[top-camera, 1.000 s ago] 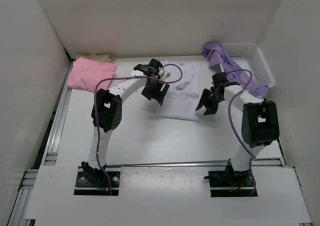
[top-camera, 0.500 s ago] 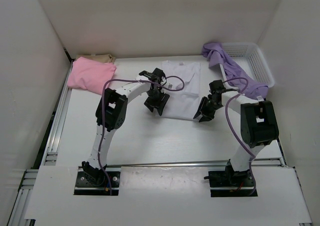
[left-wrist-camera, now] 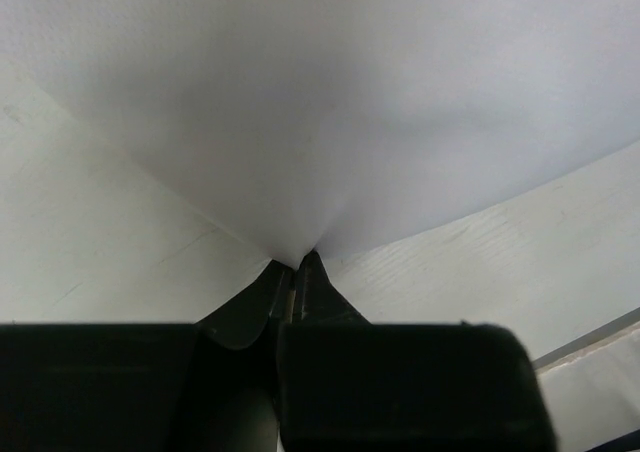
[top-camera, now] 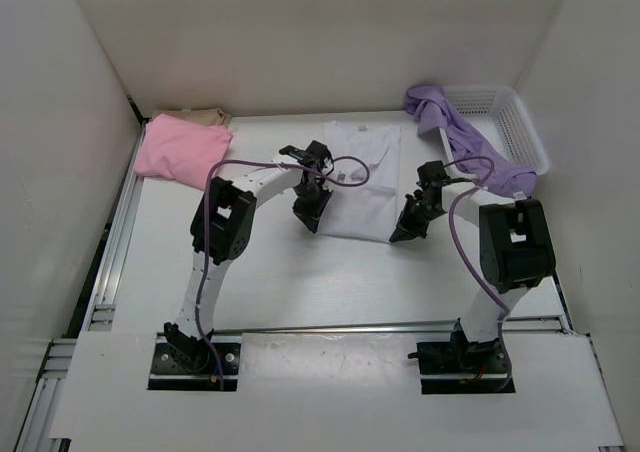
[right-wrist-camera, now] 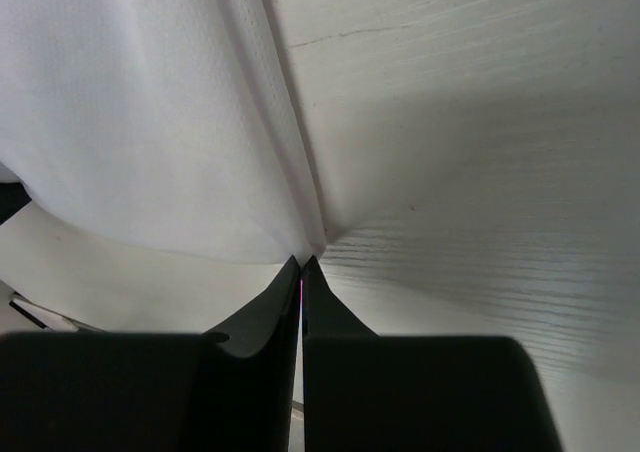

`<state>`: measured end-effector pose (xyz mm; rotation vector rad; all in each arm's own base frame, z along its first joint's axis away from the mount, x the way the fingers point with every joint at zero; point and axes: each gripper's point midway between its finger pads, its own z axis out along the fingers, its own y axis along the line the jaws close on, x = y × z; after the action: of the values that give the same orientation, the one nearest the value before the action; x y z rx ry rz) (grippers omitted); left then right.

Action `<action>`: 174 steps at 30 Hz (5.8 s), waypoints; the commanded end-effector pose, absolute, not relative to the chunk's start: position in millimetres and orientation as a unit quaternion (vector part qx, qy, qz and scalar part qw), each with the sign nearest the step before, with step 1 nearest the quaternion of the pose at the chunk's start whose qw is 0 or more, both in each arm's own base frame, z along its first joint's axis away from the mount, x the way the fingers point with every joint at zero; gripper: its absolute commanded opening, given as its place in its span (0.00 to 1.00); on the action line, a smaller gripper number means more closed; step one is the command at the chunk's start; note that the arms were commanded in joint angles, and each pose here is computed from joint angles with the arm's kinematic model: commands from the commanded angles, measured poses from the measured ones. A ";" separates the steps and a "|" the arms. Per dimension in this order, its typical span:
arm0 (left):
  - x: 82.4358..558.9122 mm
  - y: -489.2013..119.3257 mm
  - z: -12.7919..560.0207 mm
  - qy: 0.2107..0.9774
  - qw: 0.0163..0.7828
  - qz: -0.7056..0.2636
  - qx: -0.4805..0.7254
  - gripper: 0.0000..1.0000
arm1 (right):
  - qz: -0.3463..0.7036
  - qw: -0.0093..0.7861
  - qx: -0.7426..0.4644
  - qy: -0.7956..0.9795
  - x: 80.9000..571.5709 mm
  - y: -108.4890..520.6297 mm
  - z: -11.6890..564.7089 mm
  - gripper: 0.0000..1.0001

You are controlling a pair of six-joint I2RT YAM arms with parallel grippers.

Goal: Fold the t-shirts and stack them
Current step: Fold the folded rectangular tshirt in 1/3 of the way, then grab one side of the 2/3 rectangular tshirt with both arms, then fold the long partially folded tshirt into a neat square, then smooth out wrinkles on the folded tshirt, then put the neatly folded tshirt into the corner of the board with the left arm

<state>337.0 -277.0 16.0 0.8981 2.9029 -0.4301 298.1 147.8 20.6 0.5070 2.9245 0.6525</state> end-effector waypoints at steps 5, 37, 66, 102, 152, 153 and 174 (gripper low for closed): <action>307.4 -235.1 52.5 0.948 0.070 -0.064 0.305 0.10 | 0.230 0.073 0.123 0.963 269.9 151.7 64.2 0.00; 305.8 -196.7 190.0 0.940 0.163 0.014 0.298 0.10 | 0.197 0.159 0.070 0.965 224.5 155.6 173.3 0.00; 502.7 -252.5 127.6 0.918 0.333 0.017 0.215 0.75 | 0.131 0.138 0.173 0.966 434.1 131.3 83.2 0.38; 442.9 -242.1 109.1 0.934 0.260 -0.037 0.241 0.58 | 0.149 0.219 0.088 0.960 436.0 182.2 112.2 0.00; 367.0 -244.1 56.8 0.939 0.074 -0.250 0.224 0.81 | 0.103 0.103 0.100 0.984 285.9 178.3 55.8 0.03; 358.9 -251.6 56.9 0.932 0.056 -0.279 0.223 0.82 | 0.100 0.098 0.101 0.985 282.8 176.8 52.8 0.03; 390.9 -217.4 9.7 0.950 0.020 -0.262 0.166 0.10 | 0.091 0.169 0.149 0.970 280.9 143.0 87.9 0.03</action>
<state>359.2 -265.5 15.2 0.5585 2.9628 -1.0987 281.0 159.7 76.9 0.3708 2.8063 0.2962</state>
